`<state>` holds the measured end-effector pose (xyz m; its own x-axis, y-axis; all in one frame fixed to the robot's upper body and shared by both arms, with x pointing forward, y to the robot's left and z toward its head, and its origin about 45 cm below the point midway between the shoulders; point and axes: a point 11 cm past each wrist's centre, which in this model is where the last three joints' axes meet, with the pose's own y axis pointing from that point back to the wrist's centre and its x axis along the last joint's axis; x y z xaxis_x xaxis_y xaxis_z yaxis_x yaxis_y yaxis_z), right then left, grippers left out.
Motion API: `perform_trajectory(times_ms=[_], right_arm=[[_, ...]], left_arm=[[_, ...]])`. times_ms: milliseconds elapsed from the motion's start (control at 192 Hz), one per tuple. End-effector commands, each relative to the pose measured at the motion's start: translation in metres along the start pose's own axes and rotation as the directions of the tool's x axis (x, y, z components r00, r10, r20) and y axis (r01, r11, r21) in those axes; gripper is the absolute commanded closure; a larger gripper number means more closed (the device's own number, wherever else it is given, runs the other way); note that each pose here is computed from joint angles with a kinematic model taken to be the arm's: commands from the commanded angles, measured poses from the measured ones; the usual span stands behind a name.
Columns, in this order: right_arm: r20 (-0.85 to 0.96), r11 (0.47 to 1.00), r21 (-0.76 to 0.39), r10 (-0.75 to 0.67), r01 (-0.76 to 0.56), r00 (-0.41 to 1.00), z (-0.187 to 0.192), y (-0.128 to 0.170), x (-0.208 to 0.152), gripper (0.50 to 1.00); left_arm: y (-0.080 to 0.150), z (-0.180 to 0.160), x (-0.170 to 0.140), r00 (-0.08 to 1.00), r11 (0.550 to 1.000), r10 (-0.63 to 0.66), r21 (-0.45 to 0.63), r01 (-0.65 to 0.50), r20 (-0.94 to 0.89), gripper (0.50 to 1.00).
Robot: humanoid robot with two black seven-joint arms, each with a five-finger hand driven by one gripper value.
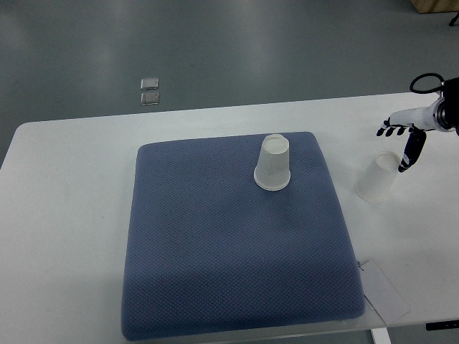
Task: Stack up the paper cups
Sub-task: 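Lower the right hand over the loose white paper cup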
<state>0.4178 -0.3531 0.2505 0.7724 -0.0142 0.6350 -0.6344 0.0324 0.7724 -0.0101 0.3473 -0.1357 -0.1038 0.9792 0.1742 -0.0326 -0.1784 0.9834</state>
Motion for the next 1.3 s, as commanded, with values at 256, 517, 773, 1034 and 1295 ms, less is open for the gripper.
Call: perform_trajectory(times_ms=[256,517,773,1034,1295], right_arm=[[-0.005,1.0,0.021,-0.002,0.002,1.0,-0.006,-0.009,-0.009,0.579],[-0.003,1.0,0.019,-0.017,0.017,1.0,-0.005,-0.013,-0.017,0.585],[0.005,1.0,0.028,-0.008,0.008,1.0,-0.005,-0.014,-0.018,0.597],[0.005,0.999,0.033,-0.011,0.011,1.0,-0.006,-0.014,-0.019,0.632],[0.006,0.999,0.03,-0.025,0.025,1.0,-0.004,-0.018,-0.027,0.632]], left_arm=[[0.0,0.0,0.0,1.0,1.0,0.0,0.001,0.0,0.0,0.5],[0.0,0.001,0.0,1.0,1.0,0.0,-0.001,0.0,0.0,0.5],[0.0,0.0,0.0,1.0,1.0,0.0,0.001,0.0,0.0,0.5],[0.0,0.0,0.0,1.0,1.0,0.0,-0.001,0.0,0.0,0.5],[0.0,0.0,0.0,1.0,1.0,0.0,0.001,0.0,0.0,0.5]])
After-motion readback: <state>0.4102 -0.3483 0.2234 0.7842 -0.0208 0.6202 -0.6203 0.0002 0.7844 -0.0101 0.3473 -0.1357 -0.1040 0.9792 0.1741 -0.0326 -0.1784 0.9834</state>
